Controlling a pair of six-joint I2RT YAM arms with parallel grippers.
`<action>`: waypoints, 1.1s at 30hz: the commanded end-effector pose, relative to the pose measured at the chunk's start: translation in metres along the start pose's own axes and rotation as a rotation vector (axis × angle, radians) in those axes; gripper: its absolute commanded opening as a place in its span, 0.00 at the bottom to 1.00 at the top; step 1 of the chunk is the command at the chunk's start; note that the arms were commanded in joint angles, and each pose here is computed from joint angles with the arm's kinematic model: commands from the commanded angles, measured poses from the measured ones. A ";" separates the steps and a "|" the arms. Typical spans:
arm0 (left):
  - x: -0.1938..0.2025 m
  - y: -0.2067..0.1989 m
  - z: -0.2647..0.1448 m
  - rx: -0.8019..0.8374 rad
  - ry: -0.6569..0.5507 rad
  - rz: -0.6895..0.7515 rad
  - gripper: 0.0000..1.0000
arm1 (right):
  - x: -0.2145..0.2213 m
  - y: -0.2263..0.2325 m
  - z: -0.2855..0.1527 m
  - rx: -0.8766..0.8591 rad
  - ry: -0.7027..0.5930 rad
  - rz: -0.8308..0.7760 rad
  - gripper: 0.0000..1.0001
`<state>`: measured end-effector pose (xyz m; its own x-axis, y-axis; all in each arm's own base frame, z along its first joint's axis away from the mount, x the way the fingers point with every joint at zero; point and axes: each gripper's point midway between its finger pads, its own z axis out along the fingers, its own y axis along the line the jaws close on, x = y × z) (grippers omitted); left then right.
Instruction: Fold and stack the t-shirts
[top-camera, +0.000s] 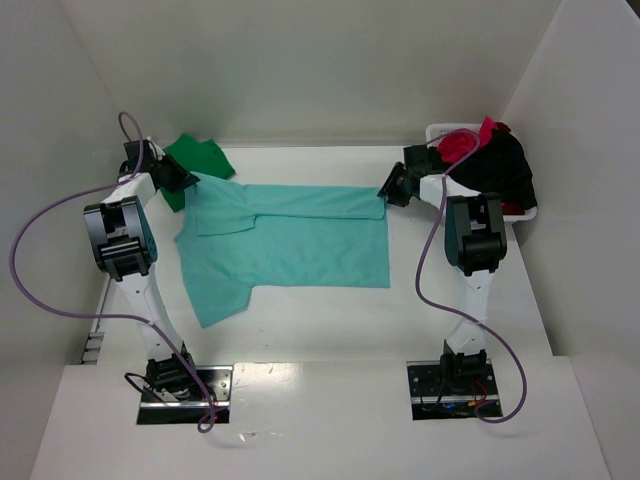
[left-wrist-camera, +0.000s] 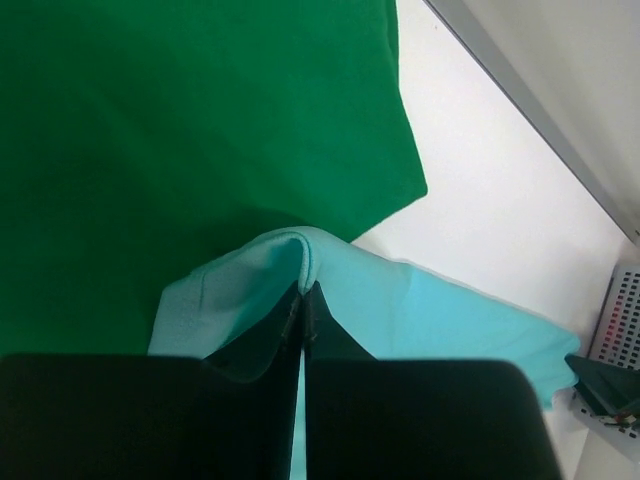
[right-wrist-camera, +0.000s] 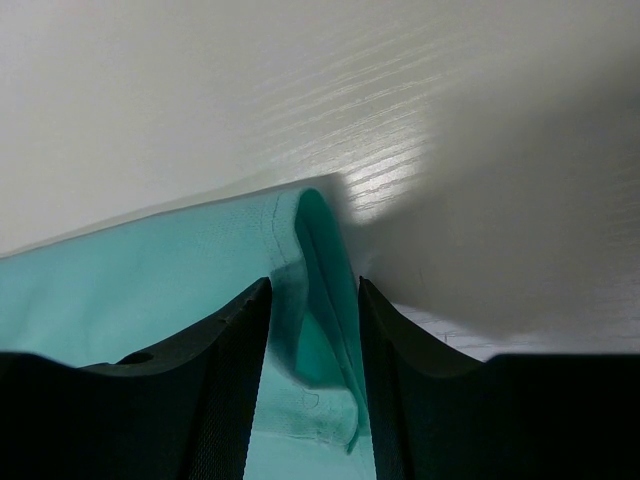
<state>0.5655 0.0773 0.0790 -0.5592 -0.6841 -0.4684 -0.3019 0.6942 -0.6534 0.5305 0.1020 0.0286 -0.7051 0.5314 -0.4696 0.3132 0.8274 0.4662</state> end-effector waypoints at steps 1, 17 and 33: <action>-0.026 -0.016 -0.003 0.069 -0.055 -0.001 0.03 | -0.020 0.011 -0.016 -0.032 -0.061 0.007 0.46; -0.044 -0.026 -0.006 0.133 -0.058 -0.010 0.14 | -0.020 0.012 -0.018 -0.036 -0.067 0.006 0.46; -0.066 -0.027 -0.056 0.018 -0.176 0.041 0.74 | -0.030 0.018 -0.027 -0.045 -0.089 -0.030 0.46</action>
<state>0.5754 0.1082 0.1015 -0.4860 -0.7218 -0.4928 -0.3319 0.6740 -0.6600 0.5289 0.1017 0.0288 -0.7062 0.5278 -0.4719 0.3097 0.8297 0.4644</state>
